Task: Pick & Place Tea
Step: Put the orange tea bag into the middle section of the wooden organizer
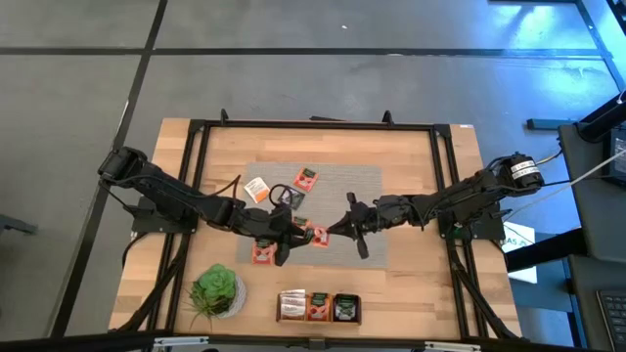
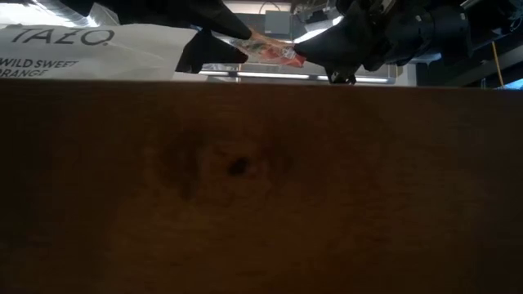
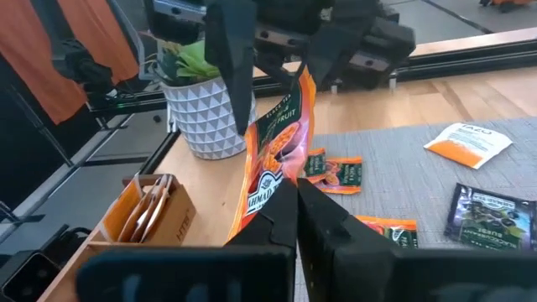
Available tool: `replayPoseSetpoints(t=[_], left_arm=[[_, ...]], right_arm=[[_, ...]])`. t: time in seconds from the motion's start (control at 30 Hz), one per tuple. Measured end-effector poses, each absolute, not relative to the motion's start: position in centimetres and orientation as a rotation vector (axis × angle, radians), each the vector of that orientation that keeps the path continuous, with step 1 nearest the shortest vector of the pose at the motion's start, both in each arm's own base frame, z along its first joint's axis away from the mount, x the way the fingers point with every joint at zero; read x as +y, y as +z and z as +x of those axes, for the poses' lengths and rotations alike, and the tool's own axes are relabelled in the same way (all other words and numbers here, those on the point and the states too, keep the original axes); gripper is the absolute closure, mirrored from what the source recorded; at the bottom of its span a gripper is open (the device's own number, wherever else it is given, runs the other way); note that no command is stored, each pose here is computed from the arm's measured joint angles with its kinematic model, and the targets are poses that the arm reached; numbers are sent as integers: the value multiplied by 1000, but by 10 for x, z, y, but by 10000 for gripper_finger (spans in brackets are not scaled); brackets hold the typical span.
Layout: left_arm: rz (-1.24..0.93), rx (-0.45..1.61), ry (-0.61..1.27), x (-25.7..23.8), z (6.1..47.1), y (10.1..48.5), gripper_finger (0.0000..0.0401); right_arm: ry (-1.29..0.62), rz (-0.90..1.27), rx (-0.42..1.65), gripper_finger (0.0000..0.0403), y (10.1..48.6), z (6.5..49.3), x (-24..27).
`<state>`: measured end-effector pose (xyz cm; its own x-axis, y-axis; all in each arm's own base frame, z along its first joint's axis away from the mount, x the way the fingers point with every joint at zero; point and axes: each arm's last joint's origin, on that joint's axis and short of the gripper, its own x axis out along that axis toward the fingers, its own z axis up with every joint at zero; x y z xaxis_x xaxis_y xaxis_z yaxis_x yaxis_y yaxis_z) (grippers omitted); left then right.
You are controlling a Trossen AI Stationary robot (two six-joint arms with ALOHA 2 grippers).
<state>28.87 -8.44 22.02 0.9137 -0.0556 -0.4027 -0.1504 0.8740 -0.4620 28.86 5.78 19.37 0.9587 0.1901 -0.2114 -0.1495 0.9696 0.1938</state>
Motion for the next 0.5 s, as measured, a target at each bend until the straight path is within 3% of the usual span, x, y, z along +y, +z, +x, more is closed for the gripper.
replayPoseSetpoints(t=[0.33,0.5], left_arm=[[-455,342,63,-84,291,226,276],[-445,373,70,-83,290,223,306]], right_arm=[[177,179,228,398,194,289,58],[177,179,223,398,195,289,58]])
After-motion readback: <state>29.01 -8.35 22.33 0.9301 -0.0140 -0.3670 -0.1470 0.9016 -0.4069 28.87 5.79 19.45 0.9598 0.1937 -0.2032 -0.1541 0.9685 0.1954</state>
